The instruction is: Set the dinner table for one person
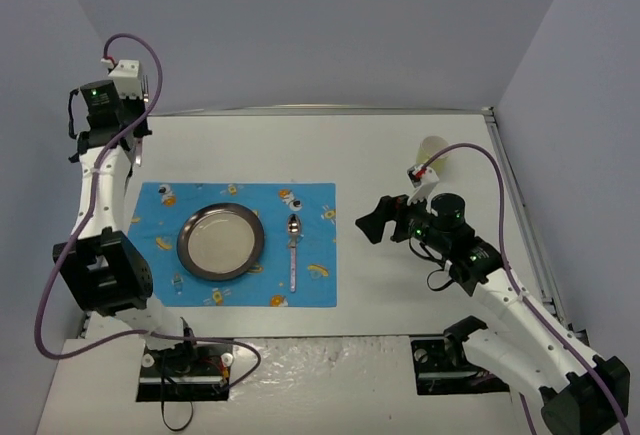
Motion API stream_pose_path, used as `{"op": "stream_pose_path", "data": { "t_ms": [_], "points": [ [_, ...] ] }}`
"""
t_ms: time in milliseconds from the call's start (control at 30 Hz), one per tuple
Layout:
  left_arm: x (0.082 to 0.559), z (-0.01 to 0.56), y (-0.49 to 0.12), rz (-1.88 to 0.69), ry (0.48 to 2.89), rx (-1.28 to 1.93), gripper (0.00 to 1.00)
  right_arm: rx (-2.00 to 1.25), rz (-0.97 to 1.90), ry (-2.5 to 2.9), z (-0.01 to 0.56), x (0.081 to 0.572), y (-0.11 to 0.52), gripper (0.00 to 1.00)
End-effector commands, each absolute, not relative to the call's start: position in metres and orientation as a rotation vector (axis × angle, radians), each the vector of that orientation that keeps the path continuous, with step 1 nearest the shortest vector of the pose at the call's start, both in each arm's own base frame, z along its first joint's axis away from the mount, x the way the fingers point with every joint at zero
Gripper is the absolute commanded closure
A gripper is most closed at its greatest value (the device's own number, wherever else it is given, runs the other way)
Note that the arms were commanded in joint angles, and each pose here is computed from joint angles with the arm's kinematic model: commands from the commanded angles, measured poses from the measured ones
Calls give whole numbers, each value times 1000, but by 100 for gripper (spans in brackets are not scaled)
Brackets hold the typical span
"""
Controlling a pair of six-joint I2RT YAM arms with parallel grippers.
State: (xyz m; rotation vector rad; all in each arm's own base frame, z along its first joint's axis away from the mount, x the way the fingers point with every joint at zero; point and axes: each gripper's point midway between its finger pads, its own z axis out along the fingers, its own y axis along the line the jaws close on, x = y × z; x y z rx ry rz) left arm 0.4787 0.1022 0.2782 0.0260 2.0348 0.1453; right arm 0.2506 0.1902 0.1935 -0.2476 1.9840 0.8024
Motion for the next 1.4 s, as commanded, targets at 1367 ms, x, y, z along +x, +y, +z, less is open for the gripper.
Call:
{"op": "stream_pose_path", "data": {
  "t_ms": [1367],
  "points": [
    [332,97,129,85,2291,-62,100,-345,831,1807,216,220,194,0]
  ]
}}
